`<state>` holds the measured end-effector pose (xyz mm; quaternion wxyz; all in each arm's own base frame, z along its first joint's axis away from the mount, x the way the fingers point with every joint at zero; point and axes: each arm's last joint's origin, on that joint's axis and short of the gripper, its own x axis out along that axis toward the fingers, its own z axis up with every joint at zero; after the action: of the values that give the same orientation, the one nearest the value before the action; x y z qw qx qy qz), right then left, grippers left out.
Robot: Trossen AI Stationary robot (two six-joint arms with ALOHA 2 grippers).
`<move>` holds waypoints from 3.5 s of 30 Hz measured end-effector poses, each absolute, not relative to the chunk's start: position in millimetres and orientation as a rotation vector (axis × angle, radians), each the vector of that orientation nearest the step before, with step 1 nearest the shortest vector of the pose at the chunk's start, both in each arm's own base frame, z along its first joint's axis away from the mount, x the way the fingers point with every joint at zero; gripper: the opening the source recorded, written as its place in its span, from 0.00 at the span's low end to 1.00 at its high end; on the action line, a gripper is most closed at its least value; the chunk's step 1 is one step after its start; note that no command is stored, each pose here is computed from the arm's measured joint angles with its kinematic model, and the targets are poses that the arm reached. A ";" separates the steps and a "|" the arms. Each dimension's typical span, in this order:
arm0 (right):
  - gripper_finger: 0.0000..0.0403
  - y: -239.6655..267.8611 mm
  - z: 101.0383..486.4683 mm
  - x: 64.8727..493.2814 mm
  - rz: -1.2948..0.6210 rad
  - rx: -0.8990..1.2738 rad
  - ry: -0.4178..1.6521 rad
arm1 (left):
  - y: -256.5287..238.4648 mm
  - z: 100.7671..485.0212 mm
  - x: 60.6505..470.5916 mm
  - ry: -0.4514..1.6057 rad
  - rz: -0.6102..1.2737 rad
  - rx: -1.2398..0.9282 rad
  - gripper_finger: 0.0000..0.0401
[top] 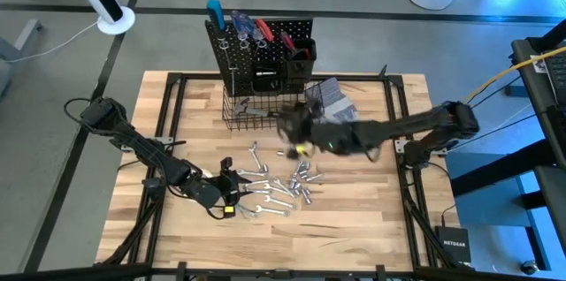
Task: Hang tools onto peg board
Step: Put the socket into the left black bin on the peg board
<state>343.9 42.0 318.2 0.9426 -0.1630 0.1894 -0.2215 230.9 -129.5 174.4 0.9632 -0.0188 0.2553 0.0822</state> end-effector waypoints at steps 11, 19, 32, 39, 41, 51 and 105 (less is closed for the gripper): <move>0.41 152.4 265.6 271.2 -0.164 -0.234 0.653 | -130.0 182.3 236.9 0.436 0.150 -0.062 0.34; 0.41 172.6 218.5 244.3 -0.265 -0.197 0.480 | -105.8 188.9 252.5 0.370 0.235 -0.093 0.37; 0.41 145.1 201.0 253.9 -0.324 -0.211 0.502 | -65.8 175.2 285.7 0.634 0.340 -0.143 0.58; 0.41 143.4 200.2 255.9 -0.306 -0.116 0.511 | -59.7 150.0 305.7 0.813 0.395 -0.087 0.58; 0.41 143.7 199.7 255.3 -0.303 -0.106 0.516 | -56.9 146.6 308.1 0.820 0.391 -0.089 0.58; 0.41 144.4 198.9 255.4 -0.276 -0.076 0.531 | -44.9 130.8 315.2 0.875 0.352 -0.162 0.58; 0.41 142.3 195.7 252.8 -0.290 -0.116 0.566 | -54.4 200.2 295.7 0.616 0.299 -0.037 0.26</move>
<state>252.8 142.3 195.7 0.9482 -0.0568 0.2783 -0.1423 295.7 -54.4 200.2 0.9418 -0.0179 0.3022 0.1464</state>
